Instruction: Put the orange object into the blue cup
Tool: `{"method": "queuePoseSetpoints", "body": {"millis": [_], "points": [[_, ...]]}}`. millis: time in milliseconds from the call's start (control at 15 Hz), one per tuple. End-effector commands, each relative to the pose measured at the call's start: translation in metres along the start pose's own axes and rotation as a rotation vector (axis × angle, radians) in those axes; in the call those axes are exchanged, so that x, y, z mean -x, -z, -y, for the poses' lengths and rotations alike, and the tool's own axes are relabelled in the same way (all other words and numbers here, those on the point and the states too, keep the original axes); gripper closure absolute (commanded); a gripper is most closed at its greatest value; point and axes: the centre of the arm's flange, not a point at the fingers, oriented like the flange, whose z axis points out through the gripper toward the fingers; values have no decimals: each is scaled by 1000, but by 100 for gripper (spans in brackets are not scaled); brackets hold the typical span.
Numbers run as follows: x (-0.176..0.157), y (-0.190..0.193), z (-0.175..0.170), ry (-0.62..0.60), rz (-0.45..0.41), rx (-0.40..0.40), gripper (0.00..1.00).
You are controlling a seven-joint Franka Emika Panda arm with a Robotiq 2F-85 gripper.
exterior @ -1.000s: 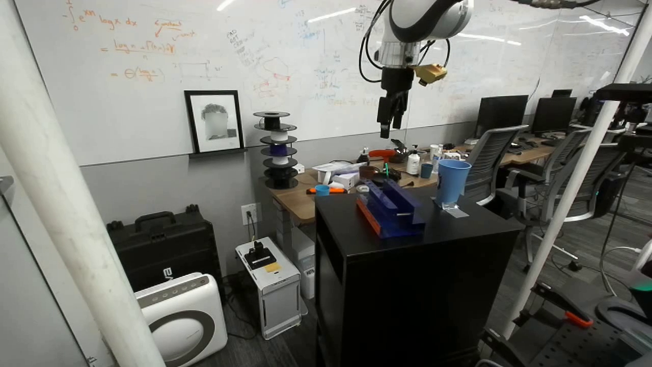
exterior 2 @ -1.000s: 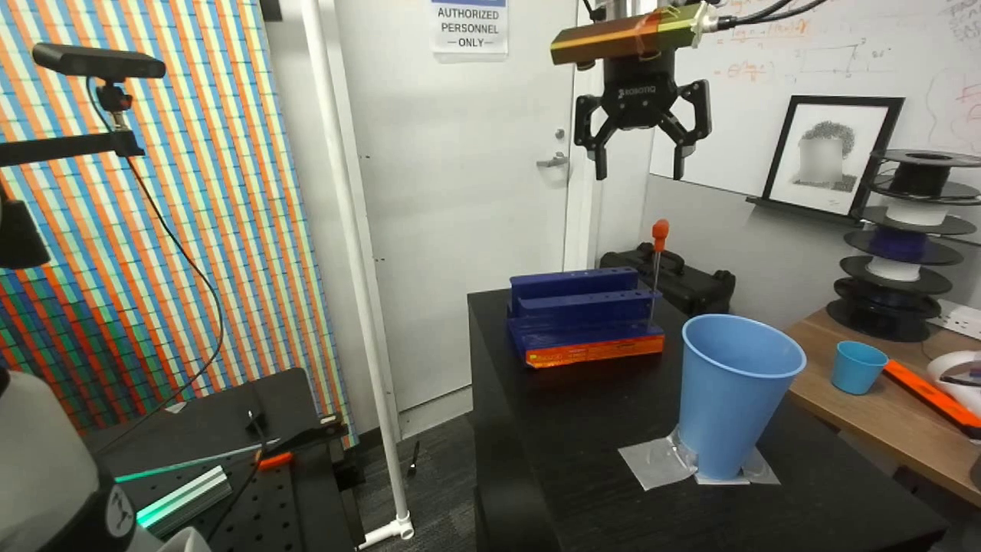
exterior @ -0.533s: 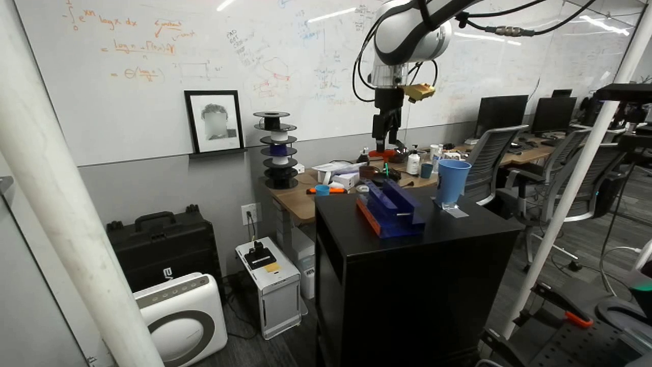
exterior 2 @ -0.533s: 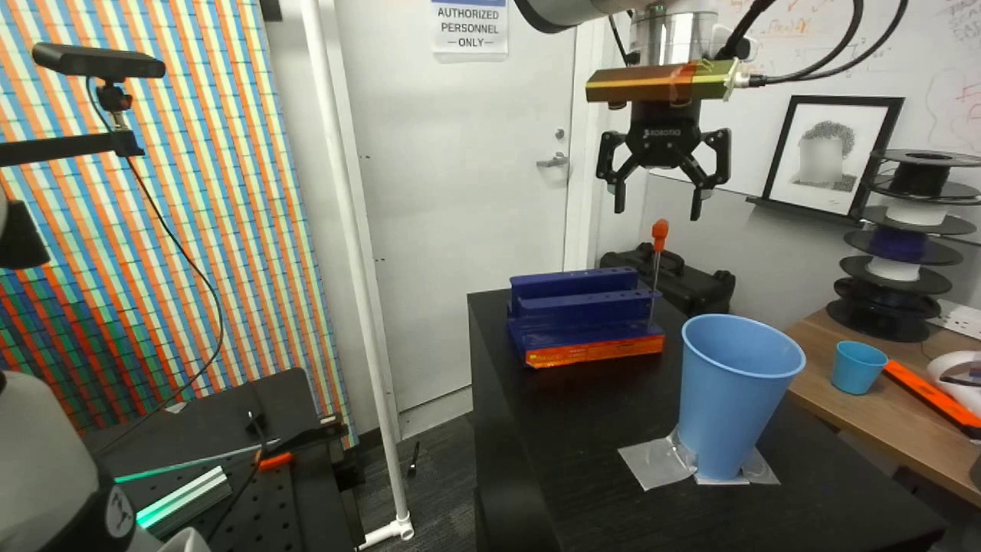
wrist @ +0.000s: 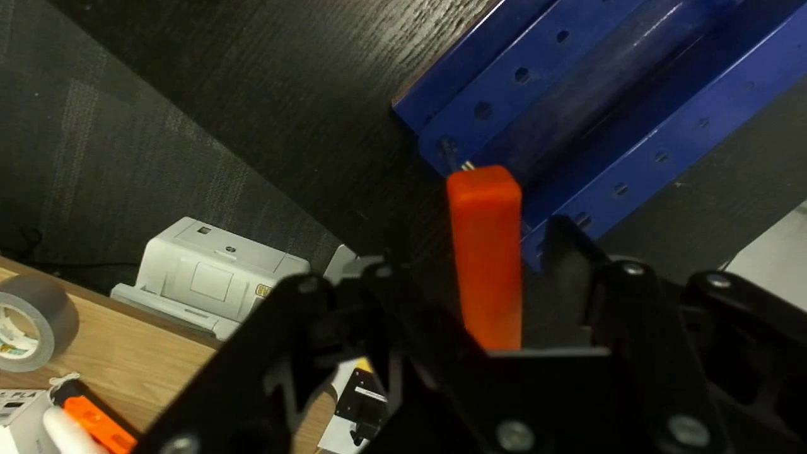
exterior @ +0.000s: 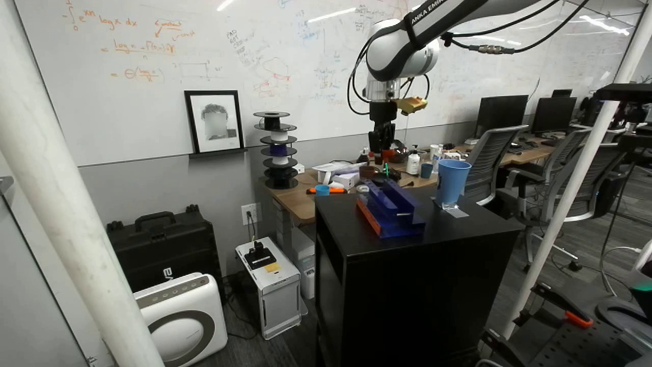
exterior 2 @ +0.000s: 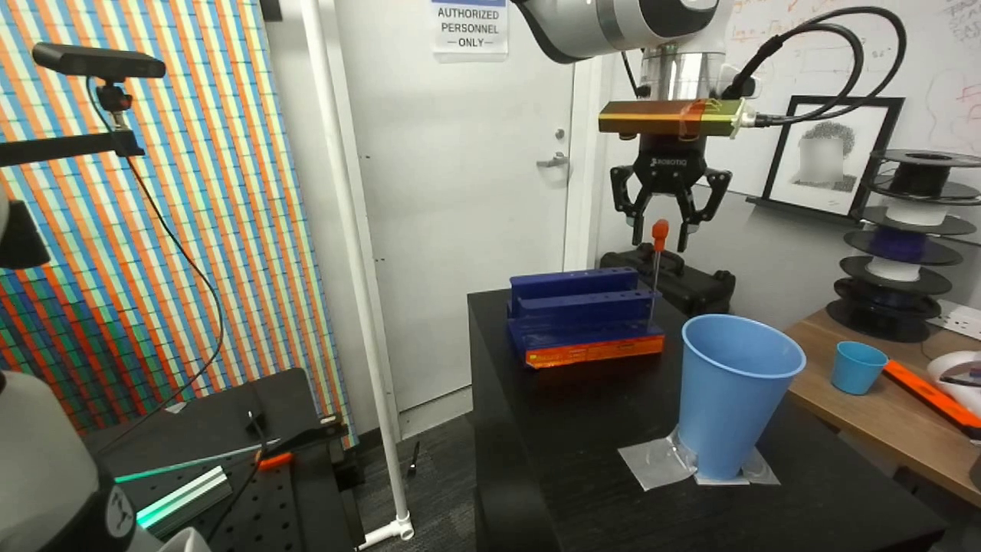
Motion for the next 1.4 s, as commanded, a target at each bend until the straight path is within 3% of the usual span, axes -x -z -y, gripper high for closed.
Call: {"method": "queuePoseSetpoints", "body": {"millis": [0, 133, 267, 333, 733, 1067, 1333], "points": [[-12, 8, -3, 12, -9, 4, 73], [-10, 11, -2, 17, -6, 3, 89], [-7, 15, -2, 19, -5, 8, 95], [-5, 17, -2, 18, -4, 11, 90], [9, 63, 5, 22, -36, 49, 90], [40, 143, 24, 14, -108, 80, 90], [84, 204, 33, -40, -167, 129, 90]]}}
